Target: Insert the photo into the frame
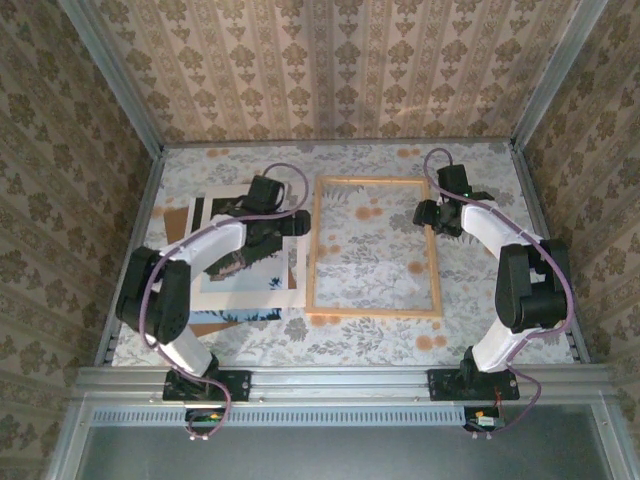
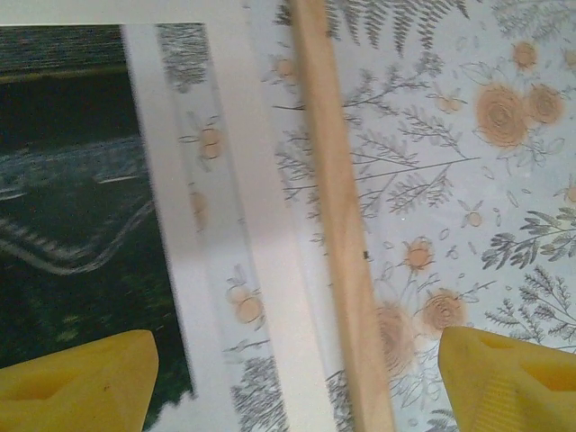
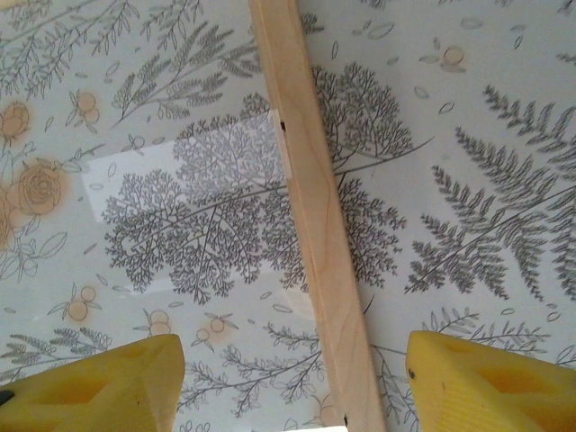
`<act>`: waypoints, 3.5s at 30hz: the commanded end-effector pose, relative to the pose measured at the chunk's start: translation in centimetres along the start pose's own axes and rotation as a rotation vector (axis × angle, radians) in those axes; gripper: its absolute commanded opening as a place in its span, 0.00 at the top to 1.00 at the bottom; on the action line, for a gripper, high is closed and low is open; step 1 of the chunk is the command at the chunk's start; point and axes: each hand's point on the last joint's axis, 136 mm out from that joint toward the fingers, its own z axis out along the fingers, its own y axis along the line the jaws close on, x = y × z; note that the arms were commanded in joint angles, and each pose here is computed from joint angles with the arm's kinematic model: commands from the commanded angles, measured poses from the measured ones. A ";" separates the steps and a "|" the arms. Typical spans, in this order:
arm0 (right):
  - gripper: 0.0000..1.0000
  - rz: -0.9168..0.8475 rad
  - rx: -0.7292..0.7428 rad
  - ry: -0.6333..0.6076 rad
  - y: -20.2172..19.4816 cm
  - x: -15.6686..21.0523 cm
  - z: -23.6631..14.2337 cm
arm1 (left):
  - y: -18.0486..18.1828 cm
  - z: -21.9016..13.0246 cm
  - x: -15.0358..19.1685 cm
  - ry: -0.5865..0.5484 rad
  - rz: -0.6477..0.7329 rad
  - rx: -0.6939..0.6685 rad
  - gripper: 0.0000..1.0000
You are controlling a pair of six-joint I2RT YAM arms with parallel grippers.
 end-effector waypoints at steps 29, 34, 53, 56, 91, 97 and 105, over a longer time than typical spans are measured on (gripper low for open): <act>0.27 -0.385 -0.550 0.116 36.1 16.9 -0.7 | 23.2 -6.4 3.4 -0.083 -0.503 -0.390 0.13; 0.27 -0.352 -0.407 0.113 33.5 16.9 1.5 | 23.9 -5.5 4.1 -0.039 -0.500 -0.411 0.13; 0.26 -0.360 -0.268 0.110 30.4 14.6 2.4 | 24.6 -4.4 4.1 0.010 -0.483 -0.407 0.14; 0.25 -0.345 -0.269 0.090 31.9 14.5 2.6 | 24.7 -3.6 3.5 0.029 -0.466 -0.385 0.14; 0.37 -0.197 -0.362 0.152 34.9 17.1 6.0 | 23.0 -0.2 5.1 0.182 -0.532 -0.201 0.14; 0.39 -0.166 -0.433 0.145 35.8 15.8 5.0 | 22.3 -0.3 5.3 0.161 -0.545 -0.167 0.19; 0.39 -0.191 -0.374 0.124 35.2 15.1 4.9 | 21.8 -0.9 5.3 0.129 -0.547 -0.166 0.19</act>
